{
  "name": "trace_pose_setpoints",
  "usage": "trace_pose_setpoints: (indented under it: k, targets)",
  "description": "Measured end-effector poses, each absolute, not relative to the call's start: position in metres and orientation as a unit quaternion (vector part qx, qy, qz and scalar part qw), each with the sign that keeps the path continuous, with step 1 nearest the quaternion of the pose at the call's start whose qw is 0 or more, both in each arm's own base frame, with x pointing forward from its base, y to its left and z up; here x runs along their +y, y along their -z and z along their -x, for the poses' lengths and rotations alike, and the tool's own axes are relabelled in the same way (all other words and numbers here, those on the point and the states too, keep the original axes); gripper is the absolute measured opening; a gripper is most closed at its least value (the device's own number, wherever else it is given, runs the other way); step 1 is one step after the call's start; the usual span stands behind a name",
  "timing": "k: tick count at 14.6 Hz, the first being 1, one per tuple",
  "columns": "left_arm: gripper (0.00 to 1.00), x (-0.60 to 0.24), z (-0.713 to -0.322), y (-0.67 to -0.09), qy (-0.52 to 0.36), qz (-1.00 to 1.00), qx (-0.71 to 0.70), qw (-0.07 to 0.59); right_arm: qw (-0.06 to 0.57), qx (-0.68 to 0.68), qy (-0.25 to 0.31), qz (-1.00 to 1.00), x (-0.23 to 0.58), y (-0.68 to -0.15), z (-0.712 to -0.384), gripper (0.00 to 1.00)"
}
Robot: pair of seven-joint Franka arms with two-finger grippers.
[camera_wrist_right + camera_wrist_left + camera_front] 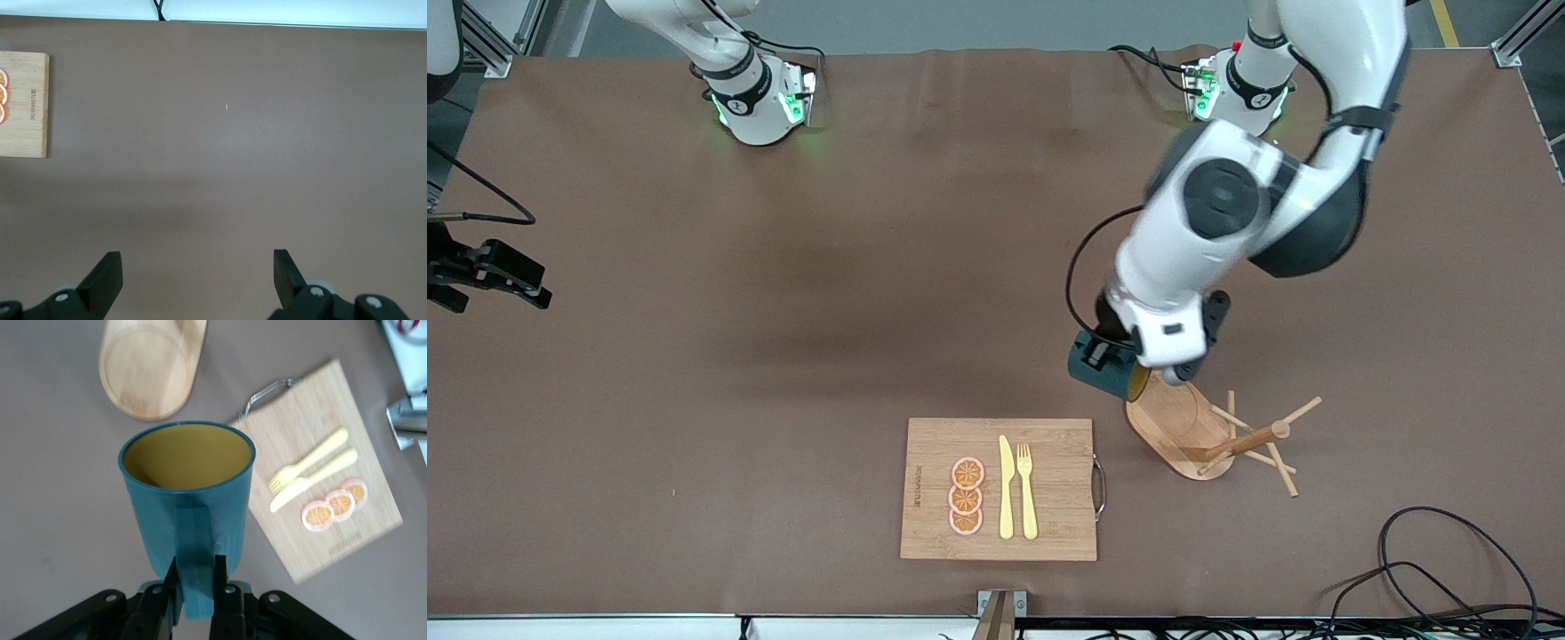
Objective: Pass cup and hang on rack
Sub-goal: 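Carry the mug with the left gripper over the wooden rack, then lower the mug onto a rack peg with the left gripper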
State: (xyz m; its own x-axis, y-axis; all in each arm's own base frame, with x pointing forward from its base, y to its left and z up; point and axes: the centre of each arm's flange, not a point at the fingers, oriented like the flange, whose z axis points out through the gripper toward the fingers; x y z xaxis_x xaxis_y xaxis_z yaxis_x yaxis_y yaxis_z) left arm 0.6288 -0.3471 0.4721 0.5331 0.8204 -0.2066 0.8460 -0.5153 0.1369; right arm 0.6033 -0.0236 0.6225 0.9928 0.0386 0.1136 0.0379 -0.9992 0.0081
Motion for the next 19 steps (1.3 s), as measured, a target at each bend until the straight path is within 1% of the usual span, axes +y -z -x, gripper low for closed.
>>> trace_pose_setpoints:
  k: [3, 9, 13, 19]
  targets:
    - [0.21, -0.297, -0.654, -0.476, 0.121, -0.842, 0.497, 0.169, 0.003, 0.019, -0.057, -0.998, -0.024, -0.622, -0.603, 1.00]
    - [0.21, -0.226, -0.684, -0.475, 0.177, -0.805, 0.508, 0.250, 0.003, 0.019, -0.057, -0.998, -0.024, -0.622, -0.603, 1.00]
    - [0.21, -0.207, -0.695, -0.455, 0.197, -0.797, 0.505, 0.268, 0.003, 0.019, -0.057, -0.998, -0.024, -0.622, -0.603, 1.00]
    - [0.21, -0.153, -0.714, -0.428, 0.209, -0.776, 0.519, 0.290, 0.003, 0.019, -0.056, -0.998, -0.024, -0.622, -0.603, 1.00]
